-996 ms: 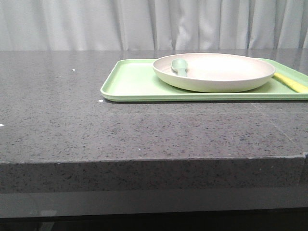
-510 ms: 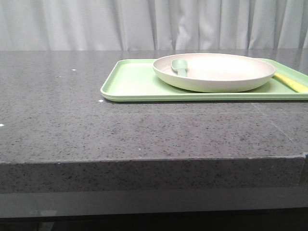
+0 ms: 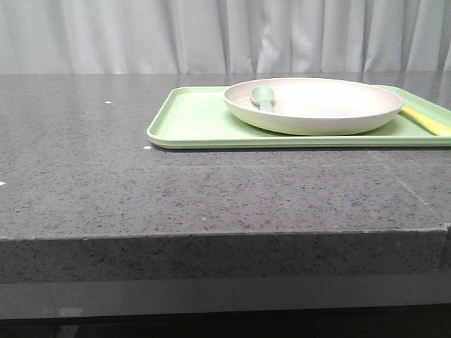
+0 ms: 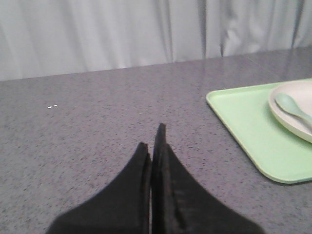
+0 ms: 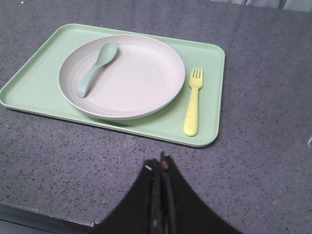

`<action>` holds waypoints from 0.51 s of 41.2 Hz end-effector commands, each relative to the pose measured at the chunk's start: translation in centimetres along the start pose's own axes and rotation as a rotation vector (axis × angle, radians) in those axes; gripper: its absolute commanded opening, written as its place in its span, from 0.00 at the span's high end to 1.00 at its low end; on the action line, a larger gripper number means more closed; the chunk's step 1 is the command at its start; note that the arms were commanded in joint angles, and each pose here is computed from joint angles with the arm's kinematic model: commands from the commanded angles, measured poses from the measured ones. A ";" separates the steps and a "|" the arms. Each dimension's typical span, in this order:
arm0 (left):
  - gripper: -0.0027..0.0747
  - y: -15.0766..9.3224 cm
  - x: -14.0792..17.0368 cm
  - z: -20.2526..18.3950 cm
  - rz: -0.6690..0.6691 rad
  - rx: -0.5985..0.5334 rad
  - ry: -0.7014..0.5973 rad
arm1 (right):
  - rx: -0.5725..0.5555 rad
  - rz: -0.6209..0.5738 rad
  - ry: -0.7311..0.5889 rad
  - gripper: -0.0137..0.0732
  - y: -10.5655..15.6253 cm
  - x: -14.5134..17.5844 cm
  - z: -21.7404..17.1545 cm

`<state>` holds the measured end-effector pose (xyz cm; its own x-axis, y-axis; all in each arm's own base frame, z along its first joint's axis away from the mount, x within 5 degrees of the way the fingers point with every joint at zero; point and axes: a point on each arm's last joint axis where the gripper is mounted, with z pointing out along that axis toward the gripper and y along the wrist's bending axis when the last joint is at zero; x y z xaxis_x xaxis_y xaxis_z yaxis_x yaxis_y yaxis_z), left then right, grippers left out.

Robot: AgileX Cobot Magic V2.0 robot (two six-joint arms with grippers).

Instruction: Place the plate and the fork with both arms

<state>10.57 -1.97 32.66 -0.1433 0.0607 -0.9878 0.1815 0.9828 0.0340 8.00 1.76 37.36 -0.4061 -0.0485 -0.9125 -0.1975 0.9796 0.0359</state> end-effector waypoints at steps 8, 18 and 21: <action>0.99 0.9 7.9 -3.3 -0.198 -0.167 -0.212 | 0.005 -0.011 -0.091 0.92 0.0 -1.3 -0.3; 0.99 0.7 12.0 -3.8 -0.249 -0.172 -0.245 | 0.005 -0.011 -0.091 0.92 0.0 -1.3 -0.3; 0.99 0.7 12.6 -3.5 -0.243 -0.174 -0.237 | 0.005 -0.011 -0.090 0.92 0.0 -1.3 -0.3</action>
<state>5.61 0.05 19.80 -0.0557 -0.1892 -0.9804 -0.0264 0.9818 -0.1879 8.01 1.76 37.32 -0.4074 -0.0487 -0.9120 -0.1975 0.9796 0.0359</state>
